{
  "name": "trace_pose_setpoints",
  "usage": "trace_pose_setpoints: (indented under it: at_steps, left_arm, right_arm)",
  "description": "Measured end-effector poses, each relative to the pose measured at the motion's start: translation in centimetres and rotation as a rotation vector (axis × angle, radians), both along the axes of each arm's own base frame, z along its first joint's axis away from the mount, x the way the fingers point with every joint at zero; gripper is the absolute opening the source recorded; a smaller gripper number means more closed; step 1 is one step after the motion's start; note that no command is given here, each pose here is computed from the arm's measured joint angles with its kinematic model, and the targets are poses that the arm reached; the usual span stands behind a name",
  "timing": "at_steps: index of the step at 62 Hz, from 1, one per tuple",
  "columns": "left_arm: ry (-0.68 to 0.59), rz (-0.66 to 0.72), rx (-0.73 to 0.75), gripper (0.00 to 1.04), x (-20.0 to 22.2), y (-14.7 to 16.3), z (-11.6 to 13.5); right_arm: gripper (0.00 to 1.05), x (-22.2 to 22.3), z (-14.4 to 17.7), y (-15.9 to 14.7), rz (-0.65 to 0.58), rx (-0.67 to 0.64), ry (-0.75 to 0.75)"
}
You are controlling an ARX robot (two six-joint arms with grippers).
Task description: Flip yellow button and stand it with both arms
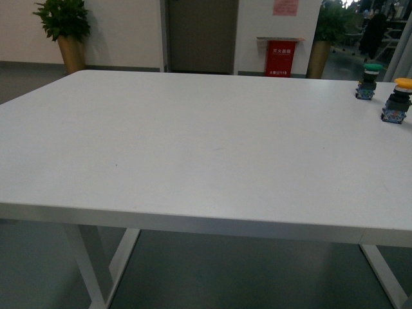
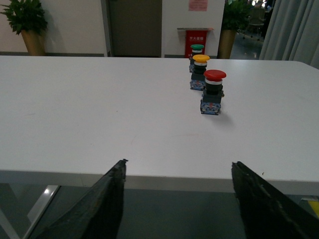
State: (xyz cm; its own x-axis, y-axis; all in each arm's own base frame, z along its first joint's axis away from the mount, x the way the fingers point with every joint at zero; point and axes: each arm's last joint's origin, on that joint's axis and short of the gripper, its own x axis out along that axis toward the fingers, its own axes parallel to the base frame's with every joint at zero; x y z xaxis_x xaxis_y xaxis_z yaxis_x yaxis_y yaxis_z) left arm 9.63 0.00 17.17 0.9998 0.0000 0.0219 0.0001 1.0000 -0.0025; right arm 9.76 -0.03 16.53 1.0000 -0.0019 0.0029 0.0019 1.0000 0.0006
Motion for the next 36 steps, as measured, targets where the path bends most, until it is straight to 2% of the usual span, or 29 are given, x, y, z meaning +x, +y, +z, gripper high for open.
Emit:
trace_pose_setpoints:
  at_steps: [12,36]
  left_arm:
    - [0.0,0.0,0.0,0.99,0.0,0.0,0.0]
    - [0.0,0.0,0.0,0.99,0.0,0.0,0.0]
  right_arm:
    - [1.0,0.0,0.0,0.0,0.0,0.0,0.0]
    - [0.98,0.0,0.0,0.0,0.0,0.0,0.0]
